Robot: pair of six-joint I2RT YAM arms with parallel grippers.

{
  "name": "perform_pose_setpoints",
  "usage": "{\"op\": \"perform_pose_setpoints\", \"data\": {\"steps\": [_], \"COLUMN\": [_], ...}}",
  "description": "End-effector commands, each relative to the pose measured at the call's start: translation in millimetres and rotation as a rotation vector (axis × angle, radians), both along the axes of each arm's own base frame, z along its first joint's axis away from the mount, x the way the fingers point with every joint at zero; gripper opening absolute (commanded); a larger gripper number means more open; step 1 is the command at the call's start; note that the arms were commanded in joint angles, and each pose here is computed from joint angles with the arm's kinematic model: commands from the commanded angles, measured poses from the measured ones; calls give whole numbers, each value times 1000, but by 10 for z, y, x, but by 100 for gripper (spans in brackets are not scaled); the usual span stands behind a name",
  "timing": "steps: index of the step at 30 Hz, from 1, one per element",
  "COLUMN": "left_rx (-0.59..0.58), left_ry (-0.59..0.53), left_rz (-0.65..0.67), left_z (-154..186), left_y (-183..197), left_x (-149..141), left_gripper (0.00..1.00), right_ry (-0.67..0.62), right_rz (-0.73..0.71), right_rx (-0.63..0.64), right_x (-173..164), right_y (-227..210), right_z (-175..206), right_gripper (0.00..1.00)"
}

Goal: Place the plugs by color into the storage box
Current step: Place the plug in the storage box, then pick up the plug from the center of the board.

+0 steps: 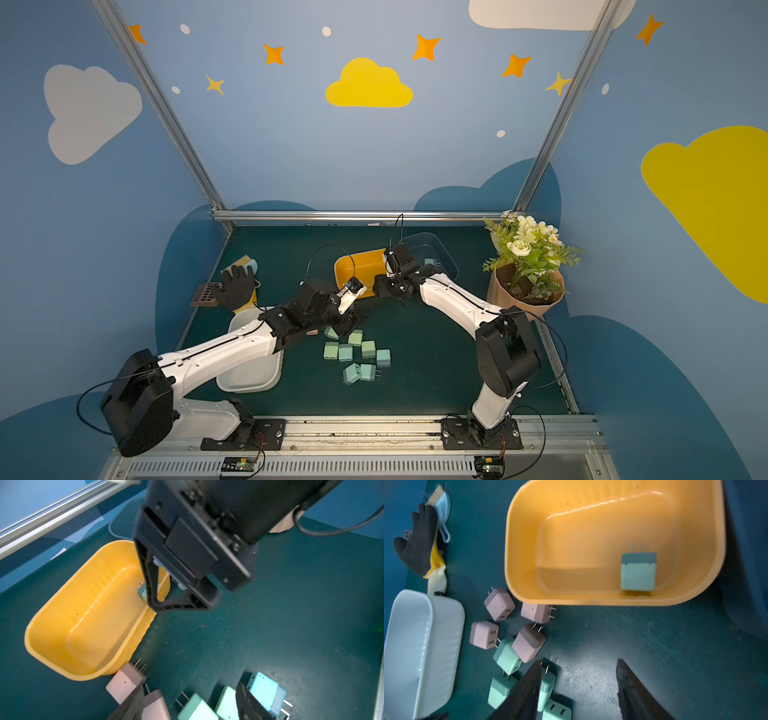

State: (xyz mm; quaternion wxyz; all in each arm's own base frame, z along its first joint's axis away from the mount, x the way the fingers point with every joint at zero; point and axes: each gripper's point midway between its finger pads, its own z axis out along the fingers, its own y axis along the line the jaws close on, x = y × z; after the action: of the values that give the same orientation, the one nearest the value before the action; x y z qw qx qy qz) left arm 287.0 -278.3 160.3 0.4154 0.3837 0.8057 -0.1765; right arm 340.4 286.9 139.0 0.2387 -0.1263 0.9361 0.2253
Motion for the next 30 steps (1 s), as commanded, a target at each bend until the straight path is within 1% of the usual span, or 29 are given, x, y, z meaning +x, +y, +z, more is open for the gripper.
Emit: {"op": "perform_pose_setpoints", "data": {"steps": [1, 6, 9, 14, 16, 19, 21, 24, 26, 30], "left_rx": [34, 26, 18, 8, -5, -58, -96, -166, -177, -151], "left_ry": [-48, -46, -41, -18, -6, 33, 72, 132, 163, 185], "left_rz": [39, 76, 89, 112, 124, 152, 177, 226, 250, 256], "left_z": [39, 71, 79, 47, 25, 25, 26, 16, -38, -117], "left_y": [120, 197, 222, 230, 223, 227, 279, 376, 420, 434], "left_x": [62, 148, 156, 158, 170, 189, 204, 257, 278, 272], "left_gripper": [69, 66, 65, 65, 66, 66, 66, 64, 63, 63], "right_ry": [-72, -143, -179, -191, -216, -274, -320, -355, -363, -342], "right_rz": [105, 173, 186, 201, 212, 218, 214, 224, 247, 254], "right_rx": [117, 199, 229, 236, 236, 247, 270, 300, 292, 236], "right_x": [-172, -451, -572, -755, -841, -913, -924, -953, -984, -1031], "right_y": [148, 174, 139, 64, 40, 13, 6, 15, 32, -11], "right_z": [351, 455, 498, 541, 557, 603, 703, 791, 748, 628], "right_gripper": [57, 53, 52, 50, 50, 50, 49, 49, 49, 48]}}
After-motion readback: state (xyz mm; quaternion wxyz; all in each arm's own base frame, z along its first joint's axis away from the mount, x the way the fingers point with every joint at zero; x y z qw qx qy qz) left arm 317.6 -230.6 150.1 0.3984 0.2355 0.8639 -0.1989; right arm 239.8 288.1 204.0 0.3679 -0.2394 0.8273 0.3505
